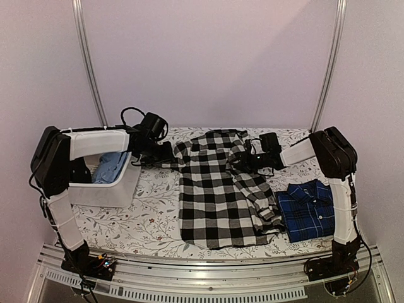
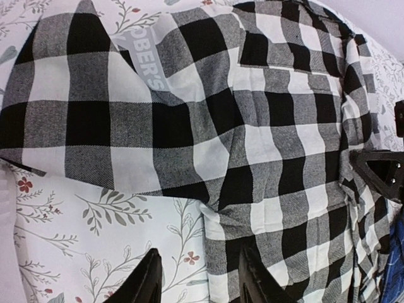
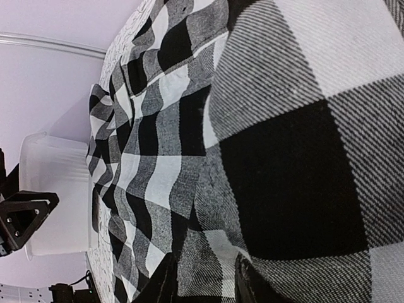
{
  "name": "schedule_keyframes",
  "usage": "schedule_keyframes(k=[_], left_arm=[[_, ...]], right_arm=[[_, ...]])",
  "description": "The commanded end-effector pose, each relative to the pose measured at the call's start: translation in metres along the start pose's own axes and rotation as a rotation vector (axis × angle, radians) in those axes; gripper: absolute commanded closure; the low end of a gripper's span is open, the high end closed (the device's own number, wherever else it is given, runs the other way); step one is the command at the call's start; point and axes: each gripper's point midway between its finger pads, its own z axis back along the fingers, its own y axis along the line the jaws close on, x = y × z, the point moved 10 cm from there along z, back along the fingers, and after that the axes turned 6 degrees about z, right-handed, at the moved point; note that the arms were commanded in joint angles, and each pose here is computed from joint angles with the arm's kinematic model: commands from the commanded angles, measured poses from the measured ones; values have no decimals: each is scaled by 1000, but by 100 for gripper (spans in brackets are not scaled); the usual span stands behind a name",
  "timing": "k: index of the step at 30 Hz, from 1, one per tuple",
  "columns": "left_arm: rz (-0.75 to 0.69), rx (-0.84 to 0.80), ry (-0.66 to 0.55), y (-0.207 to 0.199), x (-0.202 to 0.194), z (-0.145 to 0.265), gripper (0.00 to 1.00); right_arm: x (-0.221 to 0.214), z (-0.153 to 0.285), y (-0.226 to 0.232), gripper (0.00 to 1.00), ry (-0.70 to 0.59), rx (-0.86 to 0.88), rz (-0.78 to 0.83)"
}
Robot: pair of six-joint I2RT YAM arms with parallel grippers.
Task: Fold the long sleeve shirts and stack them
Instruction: Move the right arm to the center of the board with the 1/3-folded shirt, then pick up the sleeve from the corner of the board.
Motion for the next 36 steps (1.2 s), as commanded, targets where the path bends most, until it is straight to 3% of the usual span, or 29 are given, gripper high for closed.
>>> schedule_keyframes(k=[1, 7, 13, 21, 28, 36], left_arm=[[21, -24, -20, 3, 3, 9, 58], [11, -34, -13, 2, 3, 7, 58], [5, -31, -15, -3, 9, 1, 58], [30, 93, -102, -9, 40, -18, 57], [112, 198, -182, 8, 75, -36, 47], [92, 267, -129, 24, 87, -79, 39]], right_arm=[[9, -1, -24, 70, -56, -87, -112], [16, 18, -60, 71, -147, -200, -242], [31, 32, -59, 70, -193, -179, -260], [55, 42, -12, 64, -160, 18, -110], [63, 66, 51, 53, -149, 111, 59], [44, 114, 89, 47, -189, 117, 151]])
